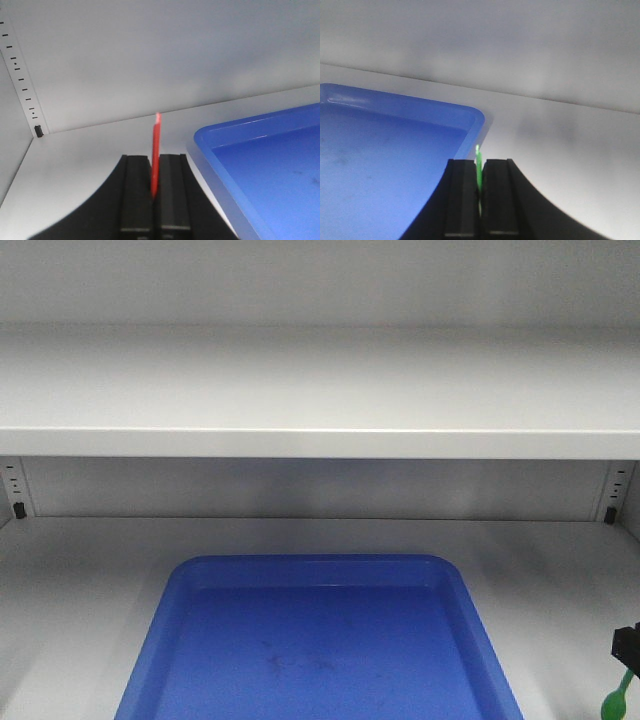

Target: Sort red and green spoons into left cabinet

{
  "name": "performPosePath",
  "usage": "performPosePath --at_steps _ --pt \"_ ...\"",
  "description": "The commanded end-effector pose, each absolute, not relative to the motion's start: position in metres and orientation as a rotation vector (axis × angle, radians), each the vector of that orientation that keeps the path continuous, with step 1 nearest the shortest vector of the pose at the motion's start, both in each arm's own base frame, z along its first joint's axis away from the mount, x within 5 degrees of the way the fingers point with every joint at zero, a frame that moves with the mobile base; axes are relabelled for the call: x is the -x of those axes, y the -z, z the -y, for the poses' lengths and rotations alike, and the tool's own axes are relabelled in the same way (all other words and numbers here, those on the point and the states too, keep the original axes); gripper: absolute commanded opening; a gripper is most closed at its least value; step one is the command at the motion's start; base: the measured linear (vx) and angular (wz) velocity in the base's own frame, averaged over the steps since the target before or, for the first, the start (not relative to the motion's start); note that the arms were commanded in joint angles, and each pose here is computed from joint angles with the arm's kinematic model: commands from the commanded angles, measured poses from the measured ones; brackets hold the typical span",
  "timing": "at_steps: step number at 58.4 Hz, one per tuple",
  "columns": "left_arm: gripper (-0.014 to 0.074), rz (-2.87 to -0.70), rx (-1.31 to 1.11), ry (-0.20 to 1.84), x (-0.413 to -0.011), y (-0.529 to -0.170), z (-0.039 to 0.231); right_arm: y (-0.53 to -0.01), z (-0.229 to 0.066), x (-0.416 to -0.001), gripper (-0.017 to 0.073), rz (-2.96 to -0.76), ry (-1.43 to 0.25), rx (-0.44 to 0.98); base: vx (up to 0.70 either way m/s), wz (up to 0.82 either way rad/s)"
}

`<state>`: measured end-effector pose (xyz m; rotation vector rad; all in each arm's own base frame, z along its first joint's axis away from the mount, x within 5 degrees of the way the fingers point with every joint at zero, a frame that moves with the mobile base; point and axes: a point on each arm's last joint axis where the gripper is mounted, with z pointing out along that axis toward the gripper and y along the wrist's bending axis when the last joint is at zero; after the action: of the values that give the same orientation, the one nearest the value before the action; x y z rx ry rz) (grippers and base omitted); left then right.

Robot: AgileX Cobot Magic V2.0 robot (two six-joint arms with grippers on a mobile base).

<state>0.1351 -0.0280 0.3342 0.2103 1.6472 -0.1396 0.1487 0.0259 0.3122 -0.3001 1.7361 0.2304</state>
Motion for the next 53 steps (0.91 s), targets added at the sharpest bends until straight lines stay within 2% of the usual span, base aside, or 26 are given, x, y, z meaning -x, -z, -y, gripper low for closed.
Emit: performPosePath --at_steps 1,24,40,53 --pt "-0.0003 -1.554 -0.161 0.133 -0.135 -0.35 0.025 -0.324 -0.024 -0.149 -0.0003 -1.702 -0.194 0.306 0.0 0.0" --pt "-0.0003 -1.528 -0.134 0.135 -0.135 -0.353 0.024 -0.324 -0.026 -0.149 -0.0003 -1.704 -0.213 0.317 0.0 0.0" --pt "-0.0003 -1.598 -0.004 0.268 -0.146 -0.345 0.026 -0.321 -0.026 -0.154 -0.0003 -1.725 -0.217 0.331 0.0 0.0" --pt "-0.0003 -1.707 -0.157 0.345 -0.167 -0.353 0.051 -0.336 -0.031 -0.163 -0.0003 -1.698 -0.275 0.369 0.0 0.0"
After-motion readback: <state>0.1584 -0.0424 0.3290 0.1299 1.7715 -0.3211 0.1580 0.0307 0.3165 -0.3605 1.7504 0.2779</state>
